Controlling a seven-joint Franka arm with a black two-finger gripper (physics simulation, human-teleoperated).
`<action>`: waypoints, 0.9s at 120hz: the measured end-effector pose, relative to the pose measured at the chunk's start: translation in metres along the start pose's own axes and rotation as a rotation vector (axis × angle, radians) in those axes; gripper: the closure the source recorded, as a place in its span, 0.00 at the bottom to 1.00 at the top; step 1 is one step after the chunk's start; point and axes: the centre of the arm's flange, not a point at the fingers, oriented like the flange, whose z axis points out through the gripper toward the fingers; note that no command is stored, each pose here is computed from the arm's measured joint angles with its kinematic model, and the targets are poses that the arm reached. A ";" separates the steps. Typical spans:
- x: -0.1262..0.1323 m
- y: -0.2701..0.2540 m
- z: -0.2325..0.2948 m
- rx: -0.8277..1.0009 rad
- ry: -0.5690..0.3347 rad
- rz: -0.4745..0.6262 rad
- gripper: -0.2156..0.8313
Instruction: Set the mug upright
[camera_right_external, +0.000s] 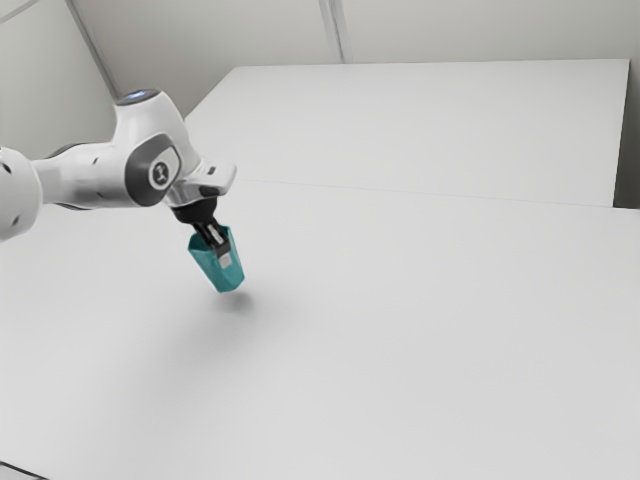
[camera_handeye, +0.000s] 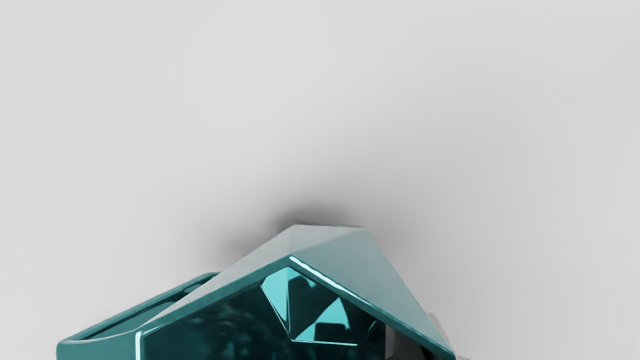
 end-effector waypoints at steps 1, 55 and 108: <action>0.000 0.000 0.001 -0.001 -0.002 -0.007 0.96; -0.007 0.001 0.026 -0.043 -0.094 -0.309 0.96; -0.001 0.011 0.046 -0.051 -0.153 -0.438 0.96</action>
